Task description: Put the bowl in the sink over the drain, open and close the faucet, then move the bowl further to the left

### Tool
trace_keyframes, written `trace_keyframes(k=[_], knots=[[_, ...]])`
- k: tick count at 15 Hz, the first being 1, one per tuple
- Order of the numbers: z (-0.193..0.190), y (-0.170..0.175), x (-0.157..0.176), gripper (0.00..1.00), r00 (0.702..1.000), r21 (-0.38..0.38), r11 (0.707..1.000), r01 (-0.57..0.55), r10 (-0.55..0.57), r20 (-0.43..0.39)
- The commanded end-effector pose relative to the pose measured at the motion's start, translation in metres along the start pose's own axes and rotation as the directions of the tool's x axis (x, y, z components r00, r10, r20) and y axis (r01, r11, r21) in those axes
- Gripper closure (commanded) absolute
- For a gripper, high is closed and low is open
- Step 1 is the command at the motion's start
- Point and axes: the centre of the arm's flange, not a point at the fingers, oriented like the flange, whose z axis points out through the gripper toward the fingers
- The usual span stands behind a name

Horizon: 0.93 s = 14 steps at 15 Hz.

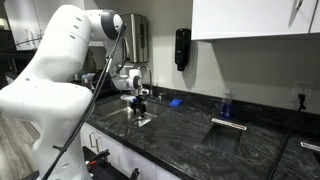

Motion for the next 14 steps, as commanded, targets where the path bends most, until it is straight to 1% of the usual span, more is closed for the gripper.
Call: trace_keyframes(k=[1, 5, 7, 8, 14], knots=[[-0.0006, -0.0028, 0.0007, 0.00, 1.000, 0.040, 0.999, 0.020, -0.019, -0.021], [-0.0014, -0.0028, 0.0020, 0.00, 1.000, 0.033, 0.999, -0.014, 0.015, -0.022], [-0.0018, -0.0024, 0.0010, 0.00, 1.000, 0.036, 0.999, -0.013, 0.013, -0.003], [-0.0024, -0.0040, 0.0007, 0.00, 1.000, 0.024, 1.000, -0.006, 0.006, -0.013], [-0.0024, -0.0040, 0.0007, 0.00, 1.000, 0.026, 1.000, -0.010, 0.011, -0.011]])
